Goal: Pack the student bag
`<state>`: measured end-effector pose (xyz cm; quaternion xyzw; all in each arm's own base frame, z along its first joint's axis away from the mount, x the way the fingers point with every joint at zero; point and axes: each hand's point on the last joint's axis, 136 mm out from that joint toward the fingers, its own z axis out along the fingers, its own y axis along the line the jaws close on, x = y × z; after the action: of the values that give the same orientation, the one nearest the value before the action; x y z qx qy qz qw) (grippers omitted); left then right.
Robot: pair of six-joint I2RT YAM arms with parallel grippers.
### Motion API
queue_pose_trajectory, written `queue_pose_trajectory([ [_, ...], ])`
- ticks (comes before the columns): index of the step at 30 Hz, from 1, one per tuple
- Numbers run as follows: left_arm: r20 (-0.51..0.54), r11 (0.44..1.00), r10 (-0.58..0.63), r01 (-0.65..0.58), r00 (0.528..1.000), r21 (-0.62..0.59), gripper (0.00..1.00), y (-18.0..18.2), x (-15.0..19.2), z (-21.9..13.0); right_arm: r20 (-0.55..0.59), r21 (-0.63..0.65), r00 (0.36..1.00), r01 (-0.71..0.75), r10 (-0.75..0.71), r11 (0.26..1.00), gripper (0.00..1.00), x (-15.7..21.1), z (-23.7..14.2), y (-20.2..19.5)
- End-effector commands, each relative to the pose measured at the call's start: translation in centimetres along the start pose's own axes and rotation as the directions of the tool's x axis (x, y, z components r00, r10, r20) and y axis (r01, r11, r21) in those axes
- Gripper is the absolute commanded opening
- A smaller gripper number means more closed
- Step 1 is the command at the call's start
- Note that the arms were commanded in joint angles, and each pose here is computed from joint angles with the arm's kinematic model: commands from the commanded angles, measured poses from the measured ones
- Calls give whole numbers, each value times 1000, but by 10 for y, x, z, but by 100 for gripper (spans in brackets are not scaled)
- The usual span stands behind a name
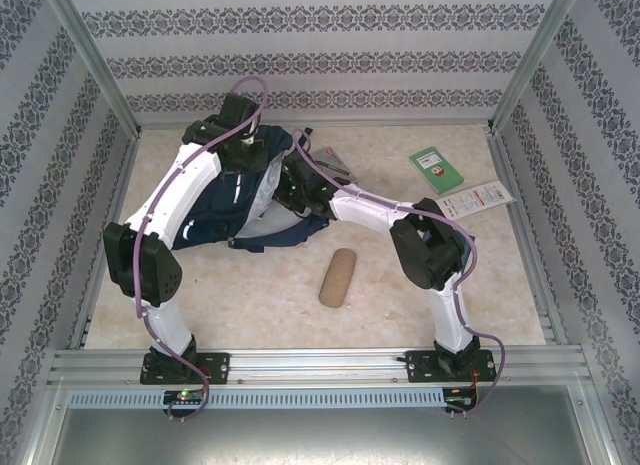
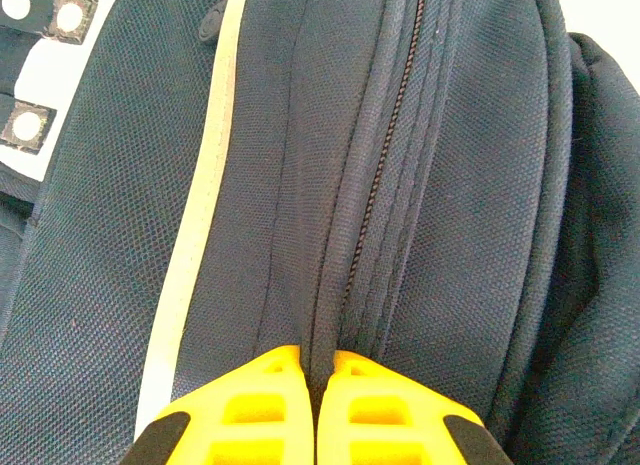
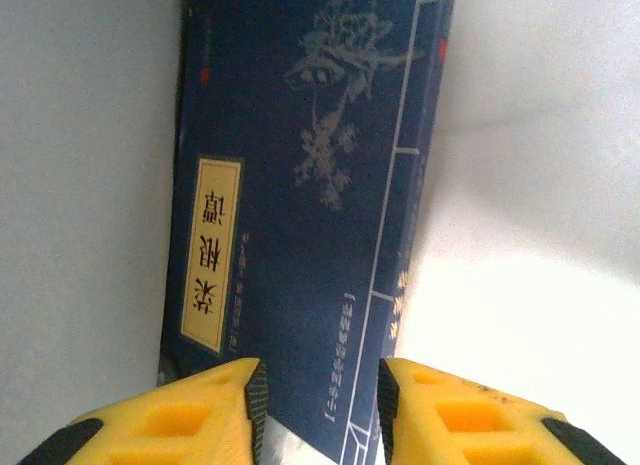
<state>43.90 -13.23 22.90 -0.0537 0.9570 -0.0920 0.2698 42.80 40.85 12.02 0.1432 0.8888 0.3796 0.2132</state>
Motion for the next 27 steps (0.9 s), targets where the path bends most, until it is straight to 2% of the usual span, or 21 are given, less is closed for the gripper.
queue_pose_trajectory([
  [1,119,994,-51,39,992,99,0,-14,-27,-33,28,131,998,48,-52,990,31,-6,16,-26],
  [4,110,992,-59,46,992,118,0,-17,-26,-32,15,139,998,56,-58,989,25,-8,29,-24],
  [7,102,992,-64,52,993,114,0,-16,-25,-28,34,207,996,72,-81,976,25,-10,31,-31],
  [13,107,991,-71,59,992,116,0,-17,-27,-29,24,207,998,56,-62,977,27,-15,37,-39],
  [15,102,990,-74,60,992,126,0,-19,-27,-29,16,163,998,64,-68,984,26,-16,43,-32],
  [18,85,988,-72,59,994,145,0,-22,-25,-26,-13,95,998,68,-67,993,17,-15,56,-18],
  [23,61,985,-72,61,996,162,0,-25,-19,-23,-67,-10,995,77,-77,997,15,-8,77,7],
  [27,50,989,-63,56,997,139,0,-20,-15,-20,-76,-60,993,82,-86,995,17,-10,74,17],
])
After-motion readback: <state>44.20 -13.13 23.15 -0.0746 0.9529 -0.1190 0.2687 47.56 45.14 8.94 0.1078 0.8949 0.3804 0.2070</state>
